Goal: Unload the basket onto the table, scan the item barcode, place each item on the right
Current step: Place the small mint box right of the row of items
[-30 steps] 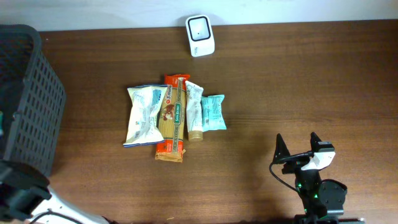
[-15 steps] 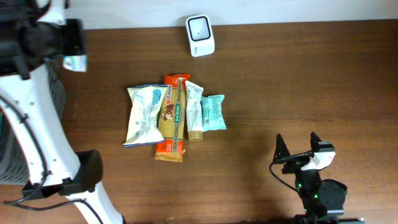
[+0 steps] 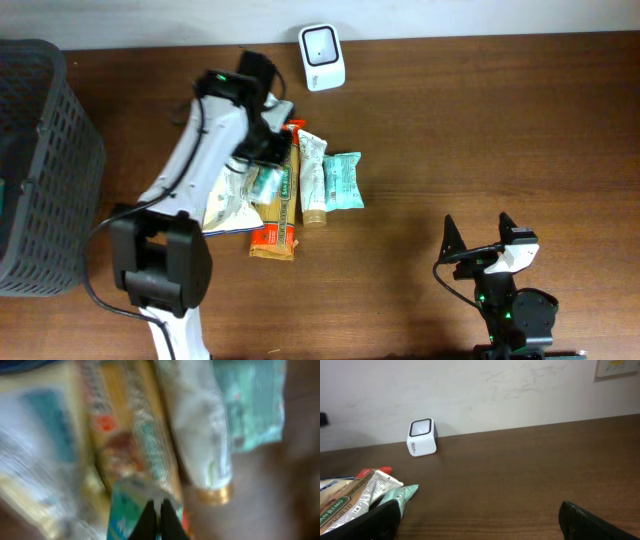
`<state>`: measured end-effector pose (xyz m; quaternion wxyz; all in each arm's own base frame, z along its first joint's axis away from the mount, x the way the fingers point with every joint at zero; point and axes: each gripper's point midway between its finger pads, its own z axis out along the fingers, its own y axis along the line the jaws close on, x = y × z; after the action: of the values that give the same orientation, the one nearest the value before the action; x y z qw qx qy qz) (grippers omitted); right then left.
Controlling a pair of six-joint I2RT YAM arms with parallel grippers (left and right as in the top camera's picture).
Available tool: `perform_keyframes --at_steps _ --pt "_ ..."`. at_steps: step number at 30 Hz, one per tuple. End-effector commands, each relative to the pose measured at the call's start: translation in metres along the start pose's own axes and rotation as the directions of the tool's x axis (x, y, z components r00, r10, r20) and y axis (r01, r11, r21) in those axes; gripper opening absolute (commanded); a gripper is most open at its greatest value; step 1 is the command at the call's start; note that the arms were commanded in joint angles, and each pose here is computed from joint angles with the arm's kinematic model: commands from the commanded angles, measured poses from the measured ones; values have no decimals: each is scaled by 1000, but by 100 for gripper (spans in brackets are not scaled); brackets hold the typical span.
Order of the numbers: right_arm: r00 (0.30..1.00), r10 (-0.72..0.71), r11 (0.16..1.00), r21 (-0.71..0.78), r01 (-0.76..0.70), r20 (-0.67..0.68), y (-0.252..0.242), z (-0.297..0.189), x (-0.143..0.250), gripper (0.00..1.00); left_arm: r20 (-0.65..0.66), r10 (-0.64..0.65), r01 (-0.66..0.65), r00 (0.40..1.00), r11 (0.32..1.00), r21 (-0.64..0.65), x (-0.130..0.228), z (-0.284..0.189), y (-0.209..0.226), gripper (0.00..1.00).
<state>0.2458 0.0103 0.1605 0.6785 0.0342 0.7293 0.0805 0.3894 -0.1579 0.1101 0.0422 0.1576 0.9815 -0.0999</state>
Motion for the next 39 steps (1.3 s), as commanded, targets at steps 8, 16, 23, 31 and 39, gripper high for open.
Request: perform_keyframes --at_steps 8,16,23,31,39 --pt "1000 8 1000 6 -8 -1 -2 0 2 99 136 156 -174 978 976 132 -21 18 -92 0" --pt "1000 8 1000 6 -8 -1 -2 0 2 99 284 315 -355 906 929 102 -41 29 -166 0" --pt "1000 8 1000 6 -8 -1 -2 0 2 99 267 364 -372 892 928 -22 -37 39 -169 12" --pt "1000 8 1000 6 -8 -1 -2 0 2 99 429 204 -187 880 979 -81 -90 -83 -90 67" --pt "1000 8 1000 6 -8 -1 -2 0 2 99 790 -28 370 613 893 -255 -74 -329 139 83"
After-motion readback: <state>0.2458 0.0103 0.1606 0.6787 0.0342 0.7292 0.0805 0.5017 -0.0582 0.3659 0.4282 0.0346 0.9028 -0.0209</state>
